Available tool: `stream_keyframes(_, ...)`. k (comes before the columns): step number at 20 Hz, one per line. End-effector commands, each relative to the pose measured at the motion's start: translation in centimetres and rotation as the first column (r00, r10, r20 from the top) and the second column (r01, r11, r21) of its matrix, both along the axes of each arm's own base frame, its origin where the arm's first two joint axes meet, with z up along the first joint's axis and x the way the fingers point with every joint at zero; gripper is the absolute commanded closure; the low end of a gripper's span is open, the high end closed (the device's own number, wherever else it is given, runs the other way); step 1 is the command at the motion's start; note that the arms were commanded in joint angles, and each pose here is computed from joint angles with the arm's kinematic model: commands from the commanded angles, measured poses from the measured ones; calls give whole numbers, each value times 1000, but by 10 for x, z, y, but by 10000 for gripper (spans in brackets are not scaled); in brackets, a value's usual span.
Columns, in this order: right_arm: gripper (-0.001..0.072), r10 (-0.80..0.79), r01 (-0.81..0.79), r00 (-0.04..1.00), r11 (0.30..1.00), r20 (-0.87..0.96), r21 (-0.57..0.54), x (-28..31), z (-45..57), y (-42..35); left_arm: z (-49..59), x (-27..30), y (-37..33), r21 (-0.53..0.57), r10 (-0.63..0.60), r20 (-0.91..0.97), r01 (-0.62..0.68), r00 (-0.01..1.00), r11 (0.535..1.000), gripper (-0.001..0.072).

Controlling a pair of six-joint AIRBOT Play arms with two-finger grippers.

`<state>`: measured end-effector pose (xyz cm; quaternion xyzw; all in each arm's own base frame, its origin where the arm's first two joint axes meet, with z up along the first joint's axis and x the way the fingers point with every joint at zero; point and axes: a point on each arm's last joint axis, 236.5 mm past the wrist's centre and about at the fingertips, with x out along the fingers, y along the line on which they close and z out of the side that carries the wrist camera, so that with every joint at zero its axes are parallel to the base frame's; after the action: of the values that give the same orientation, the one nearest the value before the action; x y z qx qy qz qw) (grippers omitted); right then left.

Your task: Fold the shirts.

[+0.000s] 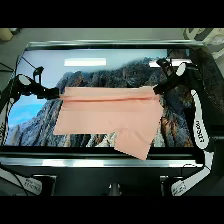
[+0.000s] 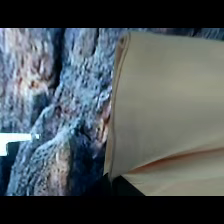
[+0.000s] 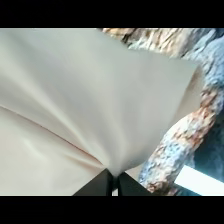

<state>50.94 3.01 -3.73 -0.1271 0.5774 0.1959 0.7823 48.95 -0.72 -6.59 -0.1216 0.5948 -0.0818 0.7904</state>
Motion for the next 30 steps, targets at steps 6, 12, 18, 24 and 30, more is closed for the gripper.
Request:
stream_keyframes(6,693,-43,59,970,996,-239,60,-40,-39,14,-20,-39,-6,-46,-62,-177,55,982,997,679)
stream_keyframes(12,248,-33,45,967,998,-252,42,-51,-20,10,-2,-51,-11,-109,-85,-227,62,970,992,192)
stream_keyframes(18,321,-46,-21,934,983,-354,-184,-110,16,-44,38,-110,46,-79,42,-264,-65,964,995,261)
stream_keyframes(24,364,-26,-34,913,990,-406,-139,-153,1,-32,-35,-214,17,-127,52,-391,-109,919,986,258)
stream_keyframes(30,363,-23,-35,918,990,-397,-140,-152,2,-32,-45,-210,2,-159,64,-379,-133,923,978,259)
